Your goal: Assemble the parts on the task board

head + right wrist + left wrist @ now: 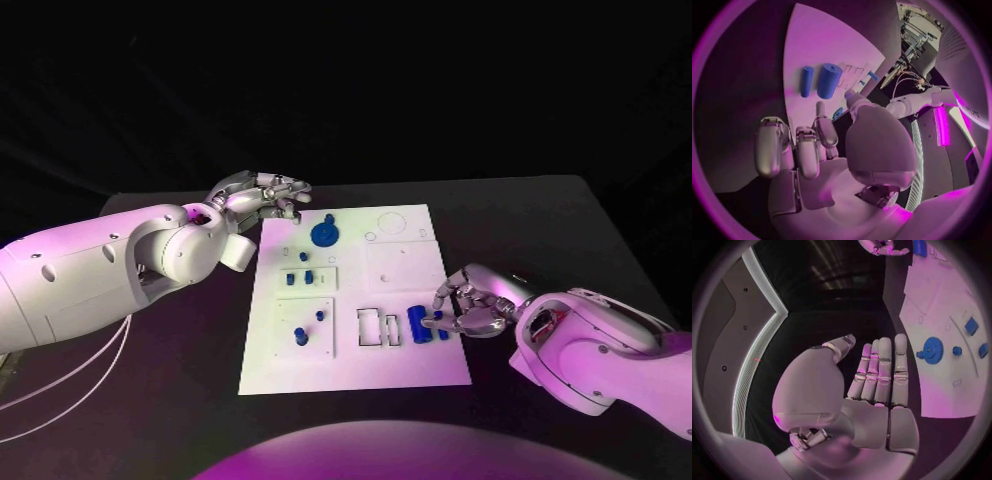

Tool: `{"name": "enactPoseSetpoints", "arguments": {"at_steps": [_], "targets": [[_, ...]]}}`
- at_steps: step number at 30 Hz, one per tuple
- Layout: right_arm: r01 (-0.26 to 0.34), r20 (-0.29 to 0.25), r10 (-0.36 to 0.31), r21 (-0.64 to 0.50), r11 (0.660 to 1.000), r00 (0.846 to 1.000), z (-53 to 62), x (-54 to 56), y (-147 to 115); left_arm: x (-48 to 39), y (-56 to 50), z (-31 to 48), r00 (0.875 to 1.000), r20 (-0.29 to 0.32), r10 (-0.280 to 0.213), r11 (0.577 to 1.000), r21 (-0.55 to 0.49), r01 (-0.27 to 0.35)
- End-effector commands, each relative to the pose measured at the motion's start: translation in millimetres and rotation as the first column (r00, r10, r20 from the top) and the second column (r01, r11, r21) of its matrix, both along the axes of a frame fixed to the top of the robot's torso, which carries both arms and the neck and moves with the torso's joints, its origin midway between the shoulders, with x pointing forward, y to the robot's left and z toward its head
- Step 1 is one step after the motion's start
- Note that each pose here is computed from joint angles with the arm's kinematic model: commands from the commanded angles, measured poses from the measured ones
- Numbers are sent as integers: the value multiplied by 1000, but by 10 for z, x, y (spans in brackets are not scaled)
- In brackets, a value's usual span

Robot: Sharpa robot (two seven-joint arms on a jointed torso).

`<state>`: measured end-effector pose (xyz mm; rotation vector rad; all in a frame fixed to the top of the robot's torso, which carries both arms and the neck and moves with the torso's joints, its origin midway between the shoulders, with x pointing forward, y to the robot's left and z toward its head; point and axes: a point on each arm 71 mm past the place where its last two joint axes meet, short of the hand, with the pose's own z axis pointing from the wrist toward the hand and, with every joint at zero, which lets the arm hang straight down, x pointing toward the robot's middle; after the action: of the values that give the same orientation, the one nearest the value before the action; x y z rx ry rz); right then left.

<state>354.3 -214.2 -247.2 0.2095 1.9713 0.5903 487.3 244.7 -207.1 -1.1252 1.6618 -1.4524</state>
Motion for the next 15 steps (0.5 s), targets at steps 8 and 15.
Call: {"name": "enactPoseSetpoints", "arguments": {"at_steps": [8,15], "targets": [[-7,15,8,-77,997,1000,-113,1,50,-8,-16,12,1000,4,-15,1000,-17,15],[-17,-11,16,-94,995,1000,-210,-11,122,-11,-8,12,1000,3,-16,1000,-17,16]]}}
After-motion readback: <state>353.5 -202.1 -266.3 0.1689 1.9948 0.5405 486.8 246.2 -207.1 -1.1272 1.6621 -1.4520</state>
